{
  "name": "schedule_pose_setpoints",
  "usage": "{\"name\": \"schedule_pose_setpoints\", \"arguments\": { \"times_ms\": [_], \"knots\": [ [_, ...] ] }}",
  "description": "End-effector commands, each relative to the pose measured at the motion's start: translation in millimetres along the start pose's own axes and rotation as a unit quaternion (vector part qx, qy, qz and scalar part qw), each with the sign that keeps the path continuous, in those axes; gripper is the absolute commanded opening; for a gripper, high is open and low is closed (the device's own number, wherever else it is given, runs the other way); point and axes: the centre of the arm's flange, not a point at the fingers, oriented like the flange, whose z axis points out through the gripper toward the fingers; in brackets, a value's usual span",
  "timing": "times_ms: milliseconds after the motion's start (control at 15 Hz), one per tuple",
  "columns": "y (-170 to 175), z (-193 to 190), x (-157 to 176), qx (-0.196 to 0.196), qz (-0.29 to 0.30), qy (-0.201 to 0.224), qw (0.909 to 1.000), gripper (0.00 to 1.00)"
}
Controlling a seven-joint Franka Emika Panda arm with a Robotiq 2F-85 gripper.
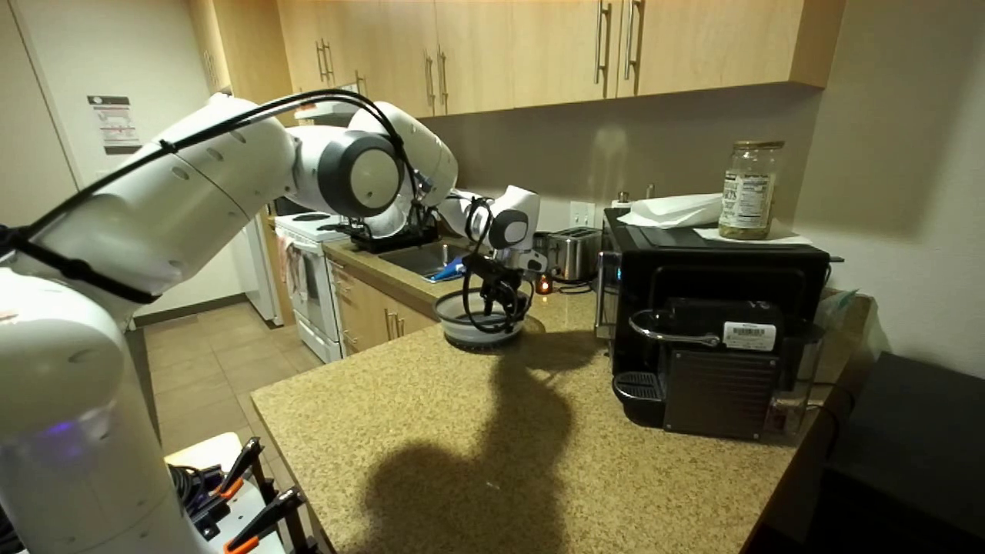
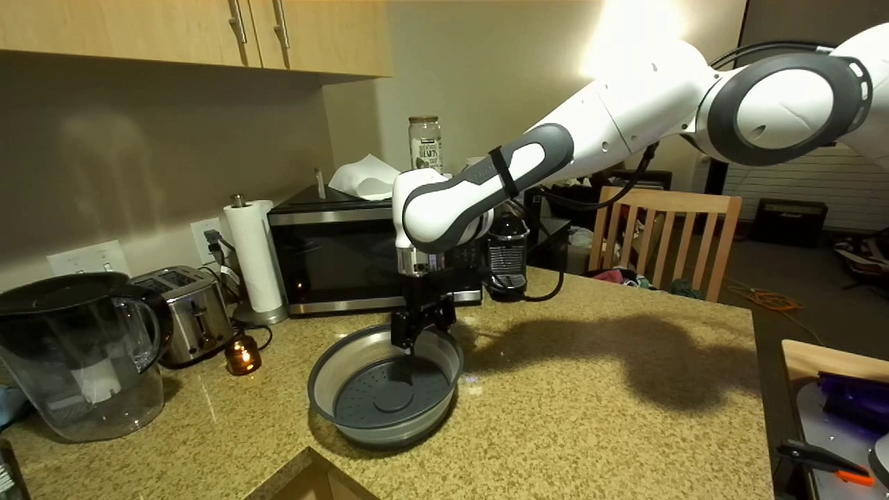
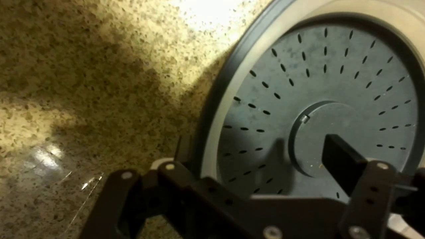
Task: Move the bowl
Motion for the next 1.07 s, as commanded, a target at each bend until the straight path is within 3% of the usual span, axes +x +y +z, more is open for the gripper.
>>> {"name": "schedule_pose_setpoints", "arguments": {
  "times_ms": [0, 667, 867, 1000],
  "knots": [
    [-0.9, 4.1, 8.6, 0.010, 0.006, -0.001, 0.9999, 0.73],
    [3.6, 5.2, 9.4, 0.011, 0.008, -0.003, 0.9999, 0.07],
    [3.8, 4.4, 10.0, 0.011, 0.007, -0.004, 0.9999, 0.01],
    [3.2, 3.3, 10.4, 0.011, 0.006, -0.003, 0.9999, 0.02]
  ]
}}
